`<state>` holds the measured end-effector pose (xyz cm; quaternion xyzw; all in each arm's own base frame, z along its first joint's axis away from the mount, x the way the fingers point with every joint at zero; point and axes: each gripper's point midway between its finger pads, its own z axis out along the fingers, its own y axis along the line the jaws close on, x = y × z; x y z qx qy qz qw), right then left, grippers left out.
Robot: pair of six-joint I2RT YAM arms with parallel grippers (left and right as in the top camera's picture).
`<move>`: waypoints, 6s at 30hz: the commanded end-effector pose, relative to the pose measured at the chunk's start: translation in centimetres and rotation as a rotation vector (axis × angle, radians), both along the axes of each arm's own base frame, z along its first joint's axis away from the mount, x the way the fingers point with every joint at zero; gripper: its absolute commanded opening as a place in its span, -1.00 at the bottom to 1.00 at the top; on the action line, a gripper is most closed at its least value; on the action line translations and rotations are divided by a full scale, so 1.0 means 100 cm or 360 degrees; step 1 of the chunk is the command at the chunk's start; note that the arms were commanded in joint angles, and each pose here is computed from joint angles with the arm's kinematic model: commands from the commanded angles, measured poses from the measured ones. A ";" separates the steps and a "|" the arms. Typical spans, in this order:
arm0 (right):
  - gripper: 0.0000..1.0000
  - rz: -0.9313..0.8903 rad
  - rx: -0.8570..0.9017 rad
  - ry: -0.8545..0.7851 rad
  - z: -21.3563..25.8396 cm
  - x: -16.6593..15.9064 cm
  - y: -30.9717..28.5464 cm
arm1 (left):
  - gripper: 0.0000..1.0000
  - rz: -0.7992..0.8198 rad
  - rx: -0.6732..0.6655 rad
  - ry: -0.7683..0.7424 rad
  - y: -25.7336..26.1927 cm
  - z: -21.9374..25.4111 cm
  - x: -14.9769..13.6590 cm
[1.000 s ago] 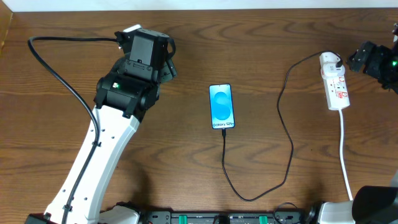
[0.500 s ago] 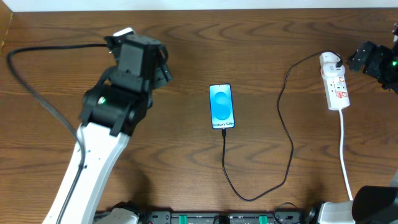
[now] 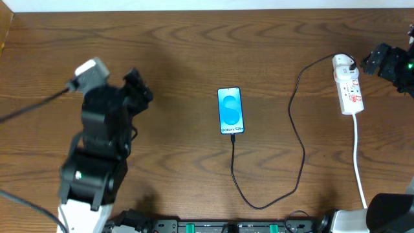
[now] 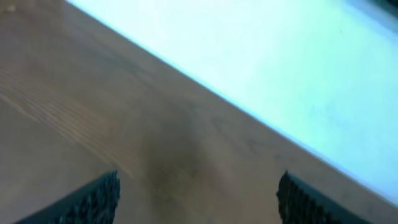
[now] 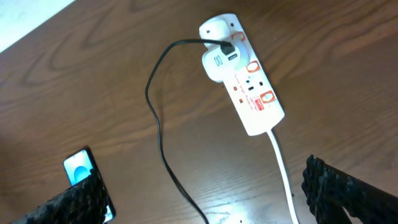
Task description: Plug charger to phone and switch on socket
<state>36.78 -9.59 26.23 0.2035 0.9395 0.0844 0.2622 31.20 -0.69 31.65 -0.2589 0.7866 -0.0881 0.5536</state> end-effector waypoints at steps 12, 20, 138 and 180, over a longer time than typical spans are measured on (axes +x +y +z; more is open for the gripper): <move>0.99 -0.0018 0.0006 -0.0016 0.004 -0.001 0.001 | 0.62 0.0014 -0.0132 -0.0688 0.025 -0.059 -0.030; 0.98 -0.0017 0.0006 -0.0016 0.004 -0.001 0.001 | 0.62 0.0080 -0.0123 -0.0866 0.038 -0.091 -0.053; 0.98 0.0257 -0.0356 -0.1296 -0.126 -0.085 0.088 | 0.62 -0.0086 0.0148 -0.0346 0.028 -0.179 -0.069; 0.98 0.0326 -0.0665 -0.1502 -0.104 -0.122 0.093 | 0.62 -0.0086 0.0148 -0.0346 0.028 -0.179 -0.069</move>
